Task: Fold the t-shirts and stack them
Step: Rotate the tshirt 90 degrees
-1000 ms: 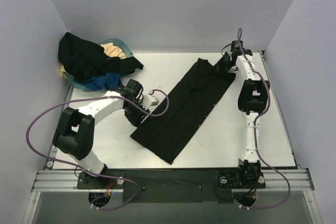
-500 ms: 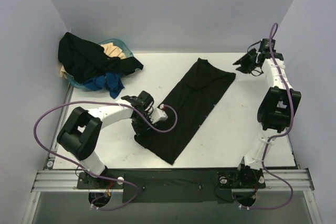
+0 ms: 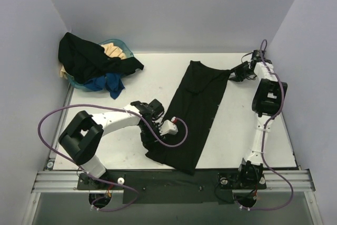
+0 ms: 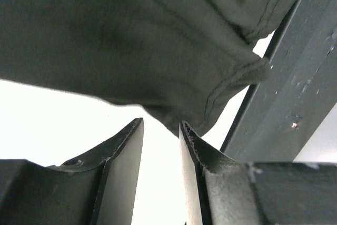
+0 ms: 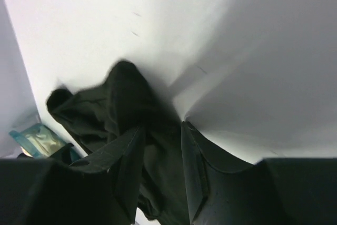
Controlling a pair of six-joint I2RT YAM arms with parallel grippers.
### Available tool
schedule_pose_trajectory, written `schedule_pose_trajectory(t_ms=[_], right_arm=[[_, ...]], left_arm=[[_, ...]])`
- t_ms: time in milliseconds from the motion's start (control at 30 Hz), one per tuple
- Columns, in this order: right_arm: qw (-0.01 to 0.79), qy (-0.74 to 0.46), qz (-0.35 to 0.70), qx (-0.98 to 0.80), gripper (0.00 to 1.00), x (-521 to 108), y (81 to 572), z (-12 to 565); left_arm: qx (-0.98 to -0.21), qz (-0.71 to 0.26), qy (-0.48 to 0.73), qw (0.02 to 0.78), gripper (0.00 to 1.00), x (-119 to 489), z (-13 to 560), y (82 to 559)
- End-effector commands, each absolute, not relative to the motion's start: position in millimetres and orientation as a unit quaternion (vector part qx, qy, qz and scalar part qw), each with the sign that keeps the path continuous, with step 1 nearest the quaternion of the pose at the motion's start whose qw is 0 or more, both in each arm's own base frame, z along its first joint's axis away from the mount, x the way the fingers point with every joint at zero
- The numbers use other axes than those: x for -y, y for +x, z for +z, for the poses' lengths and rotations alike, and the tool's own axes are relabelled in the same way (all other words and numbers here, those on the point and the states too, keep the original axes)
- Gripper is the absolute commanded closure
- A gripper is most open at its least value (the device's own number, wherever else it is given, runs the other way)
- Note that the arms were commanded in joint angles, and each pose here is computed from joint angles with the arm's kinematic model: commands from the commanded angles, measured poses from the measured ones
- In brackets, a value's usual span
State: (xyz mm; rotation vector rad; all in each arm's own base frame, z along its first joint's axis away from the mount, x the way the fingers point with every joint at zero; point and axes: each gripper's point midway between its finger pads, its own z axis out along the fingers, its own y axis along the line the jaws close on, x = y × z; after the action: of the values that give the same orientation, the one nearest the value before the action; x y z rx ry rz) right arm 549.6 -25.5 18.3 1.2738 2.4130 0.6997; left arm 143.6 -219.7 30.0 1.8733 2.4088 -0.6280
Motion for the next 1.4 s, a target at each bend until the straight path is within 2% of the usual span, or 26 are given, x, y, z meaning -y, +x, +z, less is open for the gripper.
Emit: schedule_pose_trajectory(t_ms=[0, 33, 67, 233, 367, 400, 433, 467, 500, 567, 600, 633, 700, 767, 800, 833, 867, 900, 967, 1000, 1033, 1067, 1100, 1133, 1233, 1367], right_arm=[[0.159, 0.443, 0.273, -0.839, 0.79, -5, 575, 18], [0.158, 0.454, 0.276, -0.832, 0.84, -7, 579, 17], [0.165, 0.460, 0.281, -0.826, 0.98, -9, 588, 13], [0.215, 0.497, 0.351, -0.764, 1.00, -19, 640, 32], [0.267, 0.479, 0.367, -0.751, 1.00, -21, 674, 57], [0.267, 0.479, 0.370, -0.750, 0.97, -22, 675, 53], [0.269, 0.475, 0.374, -0.750, 0.84, -22, 677, 56], [0.268, 0.467, 0.377, -0.753, 0.78, -24, 675, 56], [0.264, 0.465, 0.374, -0.757, 0.65, -22, 671, 55], [0.261, 0.453, 0.363, -0.771, 0.54, -17, 658, 60], [0.284, 0.430, 0.357, -0.779, 0.51, -13, 654, 86], [0.270, 0.429, 0.339, -0.793, 0.45, -10, 640, 78], [0.285, 0.400, 0.304, -0.816, 0.41, -1, 612, 117], [0.276, 0.377, 0.257, -0.846, 0.39, 2, 569, 134], [0.242, 0.369, 0.226, -0.869, 0.39, 1, 539, 111], [0.263, 0.350, 0.222, -0.871, 0.39, -1, 523, 143], [0.222, 0.346, 0.193, -0.891, 0.39, -4, 488, 114], [0.239, 0.328, 0.186, -0.895, 0.39, -6, 467, 134], [0.210, 0.305, 0.170, -0.913, 0.39, -19, 412, 126], [0.167, 0.291, 0.162, -0.928, 0.39, -33, 375, 106], [0.177, 0.270, 0.154, -0.934, 0.40, -35, 356, 116], [0.121, 0.256, 0.141, -0.949, 0.40, -48, 317, 94], [0.121, 0.238, 0.137, -0.954, 0.40, -54, 297, 100], [0.069, 0.226, 0.128, -0.963, 0.41, -65, 259, 81], [0.014, 0.210, 0.123, -0.970, 0.43, -85, 183, 62], [-0.002, 0.212, 0.115, -0.971, 0.46, -100, 127, 46]], left_arm=[[-0.790, -0.186, 0.584, 0.013, 0.57, 198, 53, 150], [-0.798, -0.182, 0.574, 0.016, 0.57, 190, 57, 153], [-0.803, -0.170, 0.570, 0.019, 0.57, 183, 57, 158], [-0.837, -0.113, 0.530, 0.073, 0.57, 147, 75, 190], [-0.799, -0.134, 0.574, 0.118, 0.56, 148, 90, 184], [-0.779, -0.139, 0.597, 0.133, 0.55, 153, 92, 184], [-0.759, -0.152, 0.613, 0.157, 0.55, 162, 94, 182], [-0.731, -0.154, 0.641, 0.177, 0.54, 173, 96, 182], [-0.716, -0.158, 0.654, 0.187, 0.54, 180, 96, 181], [-0.679, -0.162, 0.685, 0.208, 0.54, 200, 94, 179], [-0.648, -0.167, 0.709, 0.224, 0.54, 212, 96, 176], [-0.621, -0.180, 0.728, 0.230, 0.54, 217, 95, 171], [-0.559, -0.213, 0.761, 0.249, 0.53, 231, 96, 159], [-0.508, -0.229, 0.787, 0.264, 0.51, 239, 95, 152], [-0.485, -0.238, 0.798, 0.269, 0.51, 245, 93, 147], [-0.454, -0.235, 0.813, 0.278, 0.50, 248, 93, 146], [-0.432, -0.244, 0.822, 0.281, 0.49, 252, 90, 141], [-0.398, -0.240, 0.837, 0.290, 0.48, 257, 89, 138], [-0.358, -0.239, 0.849, 0.306, 0.44, 269, 85, 133], [-0.347, -0.229, 0.849, 0.325, 0.41, 276, 85, 138], [-0.329, -0.223, 0.851, 0.345, 0.41, 288, 87, 139], [-0.333, -0.210, 0.852, 0.345, 0.41, 287, 80, 141], [-0.330, -0.203, 0.851, 0.355, 0.41, 290, 76, 142], [-0.319, -0.191, 0.857, 0.358, 0.41, 290, 74, 143], [-0.290, -0.183, 0.880, 0.328, 0.42, 274, 54, 130], [-0.282, -0.184, 0.884, 0.324, 0.41, 274, 43, 124]])
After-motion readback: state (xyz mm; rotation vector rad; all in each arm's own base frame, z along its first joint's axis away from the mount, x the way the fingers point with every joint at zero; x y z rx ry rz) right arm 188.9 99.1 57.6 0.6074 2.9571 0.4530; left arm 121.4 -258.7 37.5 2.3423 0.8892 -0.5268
